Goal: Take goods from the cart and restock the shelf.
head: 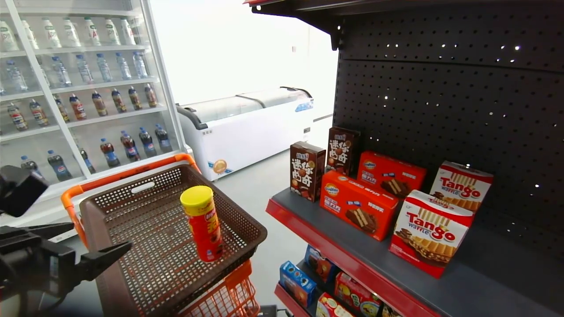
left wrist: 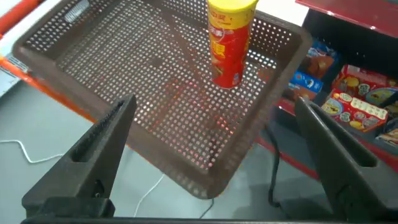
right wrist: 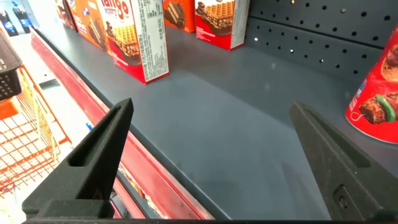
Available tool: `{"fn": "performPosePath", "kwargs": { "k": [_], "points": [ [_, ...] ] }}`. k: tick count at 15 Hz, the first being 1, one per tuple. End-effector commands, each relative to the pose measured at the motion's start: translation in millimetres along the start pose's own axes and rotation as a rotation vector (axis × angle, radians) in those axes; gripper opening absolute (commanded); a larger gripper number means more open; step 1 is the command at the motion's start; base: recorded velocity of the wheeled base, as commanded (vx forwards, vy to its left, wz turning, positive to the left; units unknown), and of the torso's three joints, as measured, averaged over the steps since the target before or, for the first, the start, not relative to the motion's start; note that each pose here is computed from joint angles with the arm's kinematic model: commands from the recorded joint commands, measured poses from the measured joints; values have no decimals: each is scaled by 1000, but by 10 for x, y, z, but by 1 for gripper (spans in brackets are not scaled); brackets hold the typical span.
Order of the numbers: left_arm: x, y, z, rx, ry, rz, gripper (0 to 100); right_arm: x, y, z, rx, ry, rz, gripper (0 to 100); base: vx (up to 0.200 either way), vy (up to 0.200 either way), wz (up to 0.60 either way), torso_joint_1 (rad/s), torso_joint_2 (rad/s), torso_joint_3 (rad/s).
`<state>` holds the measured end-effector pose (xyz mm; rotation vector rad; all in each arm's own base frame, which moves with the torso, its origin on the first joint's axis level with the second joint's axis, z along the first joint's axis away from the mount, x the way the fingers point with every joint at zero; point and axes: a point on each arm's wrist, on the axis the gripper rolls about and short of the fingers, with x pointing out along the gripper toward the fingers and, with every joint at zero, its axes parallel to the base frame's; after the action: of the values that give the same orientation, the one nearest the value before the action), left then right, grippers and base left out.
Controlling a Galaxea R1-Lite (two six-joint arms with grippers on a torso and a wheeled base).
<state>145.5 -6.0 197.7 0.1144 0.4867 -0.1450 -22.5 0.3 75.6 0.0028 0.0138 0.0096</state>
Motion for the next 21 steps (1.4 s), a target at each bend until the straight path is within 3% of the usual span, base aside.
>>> {"fn": "performPosePath", "kwargs": {
  "k": [1,4,7,9,13,16,20,21],
  "points": [
    [633,28,-11,-5,117,-42,100,1,0,0,0,2,0,100,0,0,0,0,0,0],
    [1063,60,-8,-3,93,-37,100,1,0,0,0,2,0,100,0,0,0,0,0,0],
    [1443,-178,-91,45,124,-103,100,1,0,0,0,2,0,100,0,0,0,0,0,0],
    [1636,-256,-139,55,130,-104,100,1,0,0,0,2,0,100,0,0,0,0,0,0],
    [1902,-282,-200,11,133,-42,100,1,0,0,0,2,0,100,0,0,0,0,0,0],
    [2002,-280,-282,15,147,25,100,1,0,0,0,2,0,100,0,0,0,0,0,0],
    [2162,-404,-410,-1,54,12,100,1,0,0,0,2,0,100,0,0,0,0,0,0],
    [2201,-455,-469,-21,36,16,100,1,0,0,0,2,0,100,0,0,0,0,0,0]
  ]
}}
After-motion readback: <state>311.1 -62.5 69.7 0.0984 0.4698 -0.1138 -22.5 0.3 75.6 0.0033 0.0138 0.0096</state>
